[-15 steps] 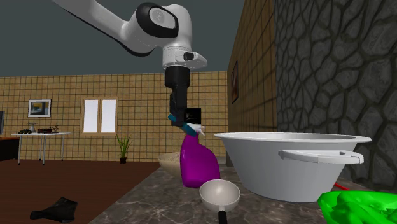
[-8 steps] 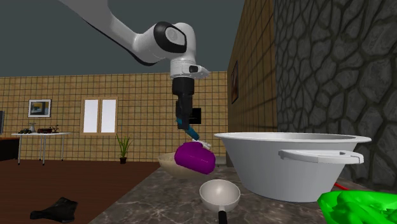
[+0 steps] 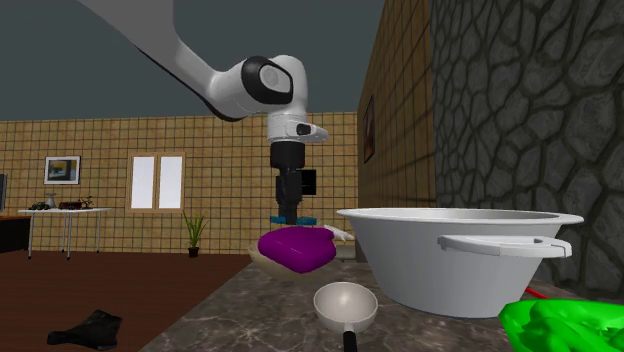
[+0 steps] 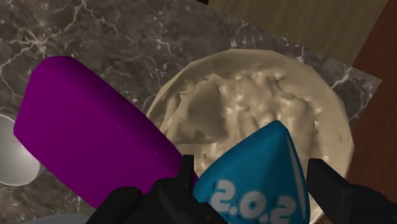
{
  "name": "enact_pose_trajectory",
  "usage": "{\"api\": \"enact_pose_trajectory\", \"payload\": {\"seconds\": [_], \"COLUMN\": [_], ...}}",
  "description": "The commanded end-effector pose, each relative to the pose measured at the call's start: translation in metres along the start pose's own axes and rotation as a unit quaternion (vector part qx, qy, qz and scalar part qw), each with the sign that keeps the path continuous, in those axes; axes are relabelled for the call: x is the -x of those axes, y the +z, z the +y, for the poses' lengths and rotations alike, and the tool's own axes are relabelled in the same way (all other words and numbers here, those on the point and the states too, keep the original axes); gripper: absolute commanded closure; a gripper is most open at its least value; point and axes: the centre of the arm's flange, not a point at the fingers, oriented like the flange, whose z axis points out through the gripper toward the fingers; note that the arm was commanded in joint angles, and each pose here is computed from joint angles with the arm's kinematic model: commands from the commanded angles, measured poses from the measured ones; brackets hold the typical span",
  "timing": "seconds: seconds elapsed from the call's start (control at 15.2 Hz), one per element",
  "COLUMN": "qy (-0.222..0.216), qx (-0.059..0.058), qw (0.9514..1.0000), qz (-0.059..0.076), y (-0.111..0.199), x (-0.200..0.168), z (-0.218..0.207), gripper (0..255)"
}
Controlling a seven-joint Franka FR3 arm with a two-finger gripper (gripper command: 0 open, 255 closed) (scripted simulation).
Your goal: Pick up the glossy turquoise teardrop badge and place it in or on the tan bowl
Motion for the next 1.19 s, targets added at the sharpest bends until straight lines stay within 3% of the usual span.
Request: {"api": "enact_pose_trajectory", "payload": {"seconds": [0.0, 0.66, 0.73, 1.06, 1.12], "qy": [0.0, 0.0, 0.0, 0.0, 0.0], "qx": [0.0, 0.0, 0.0, 0.0, 0.0], "qw": [1.0, 1.0, 1.0, 1.0, 1.0], "qz": [0.0, 0.0, 0.0, 0.0, 0.0], "y": [0.011, 0.023, 0.023, 0.023, 0.01], "x": [-0.001, -0.001, -0.001, -0.001, -0.001], "z": [0.0, 0.0, 0.0, 0.0, 0.0], "gripper": [255, 255, 0, 0, 0]}}
